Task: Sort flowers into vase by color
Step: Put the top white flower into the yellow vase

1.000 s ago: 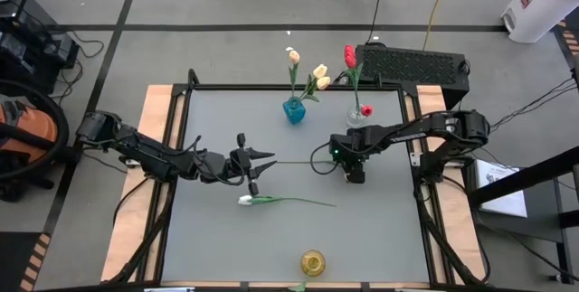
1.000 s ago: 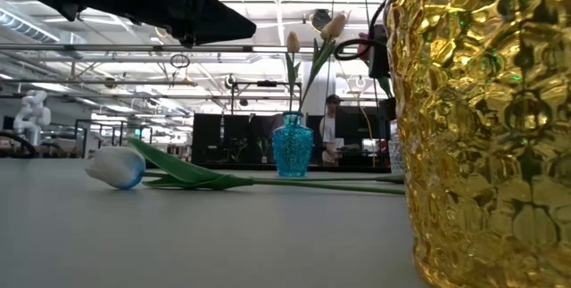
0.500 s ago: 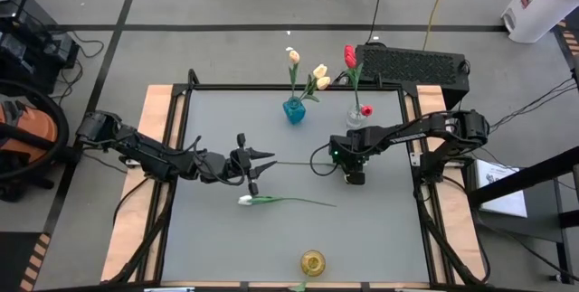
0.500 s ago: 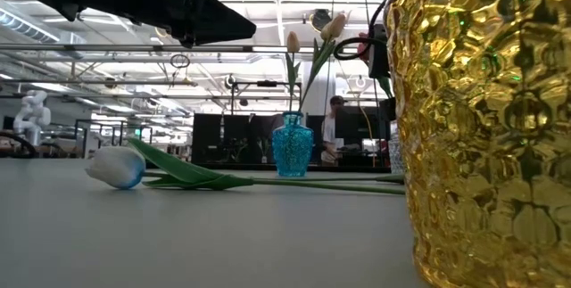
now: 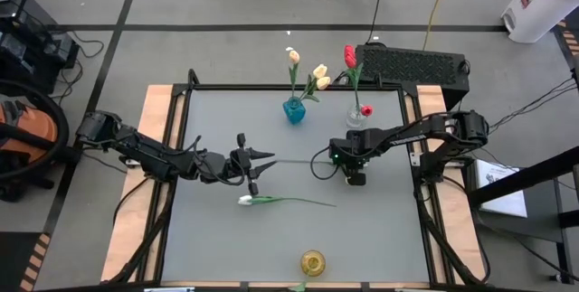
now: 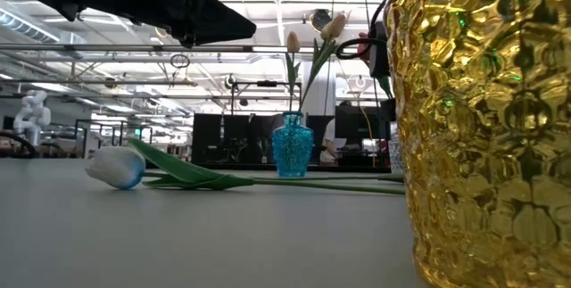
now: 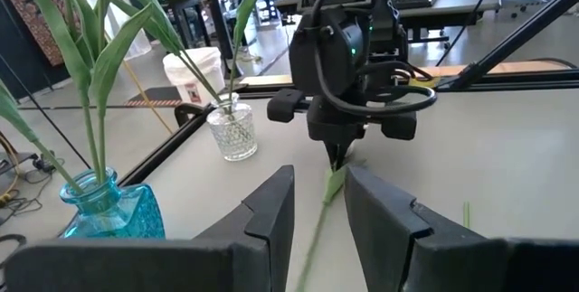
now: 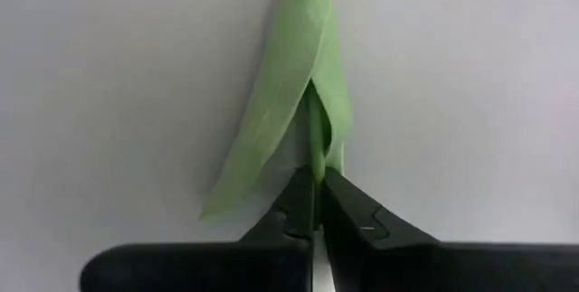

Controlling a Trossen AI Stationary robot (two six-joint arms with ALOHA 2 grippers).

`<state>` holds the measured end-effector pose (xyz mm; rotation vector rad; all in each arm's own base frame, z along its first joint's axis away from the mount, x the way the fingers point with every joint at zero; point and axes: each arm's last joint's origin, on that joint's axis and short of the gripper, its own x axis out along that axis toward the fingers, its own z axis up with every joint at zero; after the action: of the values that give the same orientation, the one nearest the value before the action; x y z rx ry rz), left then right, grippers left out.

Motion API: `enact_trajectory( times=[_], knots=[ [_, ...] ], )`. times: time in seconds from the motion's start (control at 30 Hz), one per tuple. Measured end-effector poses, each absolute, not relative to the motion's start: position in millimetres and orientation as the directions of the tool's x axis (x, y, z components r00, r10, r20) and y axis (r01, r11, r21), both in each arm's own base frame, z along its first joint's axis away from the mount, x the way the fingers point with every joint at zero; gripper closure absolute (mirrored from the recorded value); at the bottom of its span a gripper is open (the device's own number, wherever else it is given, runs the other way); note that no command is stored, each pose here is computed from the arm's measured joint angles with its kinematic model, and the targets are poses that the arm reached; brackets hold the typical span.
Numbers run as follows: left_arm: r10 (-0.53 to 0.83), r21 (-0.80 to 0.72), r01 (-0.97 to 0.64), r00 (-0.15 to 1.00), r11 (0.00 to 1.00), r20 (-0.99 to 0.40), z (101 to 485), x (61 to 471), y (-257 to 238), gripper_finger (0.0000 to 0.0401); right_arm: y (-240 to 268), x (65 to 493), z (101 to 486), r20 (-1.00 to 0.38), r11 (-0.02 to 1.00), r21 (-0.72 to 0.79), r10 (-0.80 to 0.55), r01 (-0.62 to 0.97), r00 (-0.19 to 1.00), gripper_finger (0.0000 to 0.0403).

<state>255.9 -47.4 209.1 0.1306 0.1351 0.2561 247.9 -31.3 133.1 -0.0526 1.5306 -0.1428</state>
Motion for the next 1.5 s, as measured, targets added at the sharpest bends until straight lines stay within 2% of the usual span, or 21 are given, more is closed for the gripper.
enact_trajectory(
  times=[0.3,0.47,1.1,1.33,1.43,1.5],
  knots=[
    [0.260,0.142,-0.244,0.959,0.959,-0.115,209,256,-47,0.0294,-16,237,145,-0.991,0.990,-0.128,-0.129,0.052,0.015,0.0402],
    [0.260,0.119,-0.247,0.959,0.962,-0.114,209,256,-47,0.0294,-7,231,161,-0.990,0.988,-0.128,-0.132,0.082,0.052,0.0402],
    [0.260,0.113,-0.248,0.959,0.962,-0.110,210,256,-47,0.0294,26,203,222,-0.926,0.989,-0.026,-0.080,0.148,0.369,0.0403],
    [0.260,0.114,-0.248,0.959,0.962,-0.110,210,256,-47,0.0294,31,197,227,-0.925,0.984,0.011,-0.057,0.178,0.375,0.0402],
    [0.257,0.108,-0.246,0.960,0.963,-0.111,210,256,-47,0.0294,34,197,227,-0.928,0.983,0.062,-0.008,0.175,0.373,0.0402],
    [0.221,0.091,-0.211,0.969,0.973,-0.115,209,256,-48,0.0294,36,197,227,-0.928,0.981,0.073,0.000,0.181,0.374,0.0402]
  ],
)
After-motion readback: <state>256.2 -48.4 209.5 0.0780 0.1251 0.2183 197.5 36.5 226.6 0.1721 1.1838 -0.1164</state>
